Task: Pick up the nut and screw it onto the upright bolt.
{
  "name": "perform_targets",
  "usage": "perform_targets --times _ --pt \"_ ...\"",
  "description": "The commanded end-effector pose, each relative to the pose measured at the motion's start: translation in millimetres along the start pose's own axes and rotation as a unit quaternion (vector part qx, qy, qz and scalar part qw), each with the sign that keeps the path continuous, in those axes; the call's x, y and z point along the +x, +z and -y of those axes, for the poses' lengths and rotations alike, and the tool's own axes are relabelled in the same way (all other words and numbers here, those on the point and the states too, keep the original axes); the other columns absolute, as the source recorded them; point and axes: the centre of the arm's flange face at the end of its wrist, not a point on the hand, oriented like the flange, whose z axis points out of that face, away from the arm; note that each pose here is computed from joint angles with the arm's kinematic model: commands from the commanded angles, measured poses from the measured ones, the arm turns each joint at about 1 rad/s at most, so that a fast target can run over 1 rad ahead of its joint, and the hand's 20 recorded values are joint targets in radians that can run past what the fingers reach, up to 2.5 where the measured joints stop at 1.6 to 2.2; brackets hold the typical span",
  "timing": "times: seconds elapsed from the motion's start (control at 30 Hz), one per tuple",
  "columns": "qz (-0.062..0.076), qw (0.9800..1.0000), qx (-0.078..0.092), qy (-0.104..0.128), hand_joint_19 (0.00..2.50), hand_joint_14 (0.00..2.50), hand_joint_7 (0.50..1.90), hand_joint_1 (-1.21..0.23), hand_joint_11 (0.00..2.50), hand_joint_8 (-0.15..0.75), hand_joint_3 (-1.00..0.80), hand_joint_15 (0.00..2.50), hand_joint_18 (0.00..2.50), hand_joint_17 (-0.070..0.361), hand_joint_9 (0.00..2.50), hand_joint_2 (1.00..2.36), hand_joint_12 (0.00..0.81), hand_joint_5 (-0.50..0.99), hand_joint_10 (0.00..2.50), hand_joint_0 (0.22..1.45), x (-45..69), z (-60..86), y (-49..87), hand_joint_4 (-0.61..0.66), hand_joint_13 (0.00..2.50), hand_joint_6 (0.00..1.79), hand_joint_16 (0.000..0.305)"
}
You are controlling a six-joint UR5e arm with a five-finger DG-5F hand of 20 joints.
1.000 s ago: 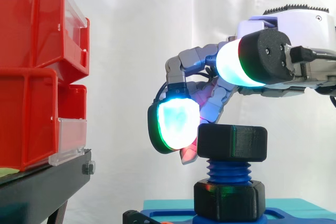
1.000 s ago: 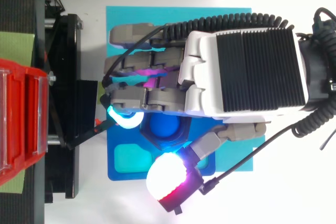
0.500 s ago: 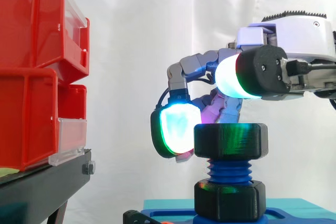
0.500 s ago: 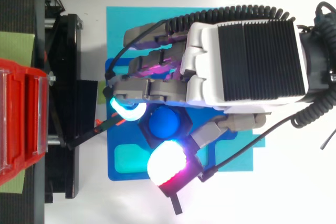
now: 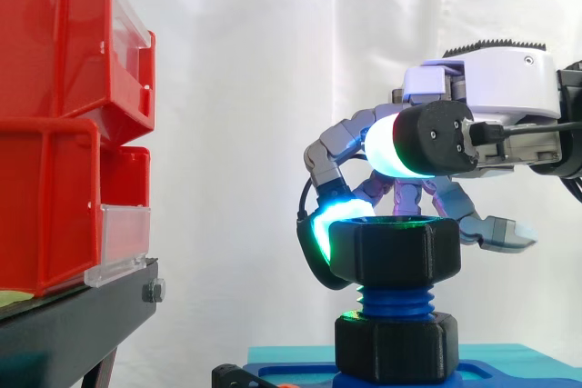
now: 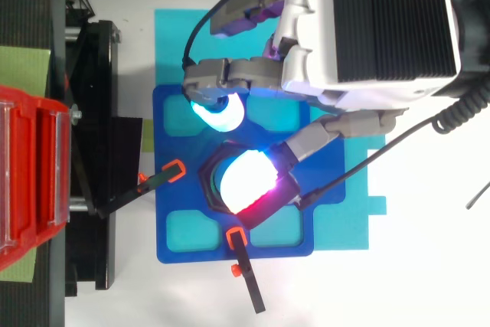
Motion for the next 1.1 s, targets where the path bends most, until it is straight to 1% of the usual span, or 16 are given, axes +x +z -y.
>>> perform_targets --times 0.0,0.1,0.17,0.2,0.27,0.3,0.37,0.47,0.53,0.6,0.63,0.67,0.73,0.87,0.9,1.07 --pt "0.001 1.0000 -0.001 0.000 0.05 0.01 1.31 -0.27 0.94 0.201 -0.50 0.22 0.87 0.001 2.15 1.00 0.145 0.08 0.03 0.55 -1.3 3.4 -0.9 0.09 1.53 0.57 0.001" --pt "0.005 1.0000 -0.001 -0.001 0.06 0.01 1.34 -0.27 0.96 0.208 -0.50 0.21 0.87 0.004 2.16 1.00 0.148 0.08 0.03 0.55 -2.6 5.4 -0.7 0.09 1.51 0.57 0.002" --pt "0.007 1.0000 -0.001 -0.001 0.06 0.01 1.43 -0.24 0.82 0.246 -0.50 0.17 0.83 0.010 1.99 1.00 0.168 0.08 0.03 0.55 -3.1 5.4 -0.3 0.12 1.40 0.50 0.005" --pt "0.010 0.9999 -0.002 -0.001 0.05 0.01 1.40 -0.24 0.79 0.248 -0.50 0.17 0.80 0.013 1.95 1.00 0.171 0.07 0.03 0.55 -3.7 5.3 0.3 0.13 1.38 0.50 0.006" --pt "0.019 0.9998 -0.006 -0.001 0.10 0.01 1.25 -0.21 0.64 0.279 -0.50 0.16 0.74 0.034 1.71 1.00 0.202 0.01 0.02 0.54 -5.5 4.5 2.1 0.18 1.25 0.51 0.015" --pt "0.020 0.9998 -0.008 -0.001 0.10 0.01 1.24 -0.21 0.62 0.282 -0.50 0.16 0.75 0.037 1.69 1.00 0.207 0.01 0.02 0.54 -5.6 3.2 2.8 0.18 1.23 0.50 0.017" --pt "0.026 0.9996 -0.013 -0.001 0.15 0.01 1.12 -0.20 0.57 0.282 -0.50 0.16 0.76 0.055 1.53 1.00 0.220 -0.04 0.02 0.53 -6.5 0.5 4.7 0.22 1.17 0.50 0.024" --pt "0.039 0.9990 -0.021 -0.002 0.15 0.00 1.00 -0.20 0.50 0.287 -0.50 0.13 0.76 0.064 1.36 1.00 0.250 -0.09 0.02 0.52 -8.2 -4.8 8.3 0.24 1.06 0.50 0.028" --pt "0.044 0.9988 -0.024 -0.003 0.14 0.00 0.87 -0.20 0.32 0.281 -0.50 0.07 0.70 0.072 1.17 1.00 0.273 -0.12 0.01 0.51 -8.3 -9.1 10.3 0.23 0.91 0.50 0.032" --pt "0.042 0.9988 -0.025 -0.003 0.07 0.00 0.76 -0.21 0.11 0.269 -0.50 0.00 0.54 0.074 0.98 1.00 0.289 -0.14 0.01 0.50 -6.9 -14.1 11.4 0.22 0.76 0.50 0.033" --pt "0.042 0.9987 -0.028 -0.002 0.00 0.00 0.70 -0.20 0.00 0.258 -0.50 0.00 0.36 0.077 0.85 1.00 0.297 -0.15 0.00 0.49 -5.9 -18.5 12.4 0.20 0.62 0.50 0.034" --pt "0.040 0.9987 -0.031 -0.001 0.00 0.00 0.64 -0.18 0.00 0.239 -0.50 0.00 0.13 0.081 0.67 1.00 0.316 -0.16 0.00 0.48 -3.7 -22.6 13.5 0.20 0.44 0.50 0.036" --pt "0.039 0.9987 -0.034 -0.001 0.00 0.00 0.61 -0.15 0.00 0.232 -0.50 0.00 0.00 0.085 0.55 1.00 0.330 -0.17 0.00 0.47 -1.9 -29.0 14.8 0.21 0.31 0.50 0.038" --pt "0.028 0.9989 -0.037 0.003 0.00 0.00 0.59 -0.12 0.00 0.237 -0.50 0.00 0.00 0.091 0.49 1.00 0.340 -0.18 0.00 0.46 2.2 -41.2 15.3 0.21 0.20 0.50 0.040" --pt "0.022 0.9991 -0.035 0.008 0.00 0.00 0.59 -0.12 0.00 0.235 -0.50 0.00 0.00 0.091 0.48 1.00 0.339 -0.18 0.00 0.46 5.1 -43.4 15.1 0.22 0.19 0.50 0.040" --pt "0.009 0.9990 -0.030 0.030 0.00 0.00 0.60 -0.12 0.00 0.235 -0.50 0.00 0.00 0.090 0.47 1.00 0.338 -0.17 0.00 0.46 7.8 -47.5 13.4 0.23 0.18 0.50 0.040"
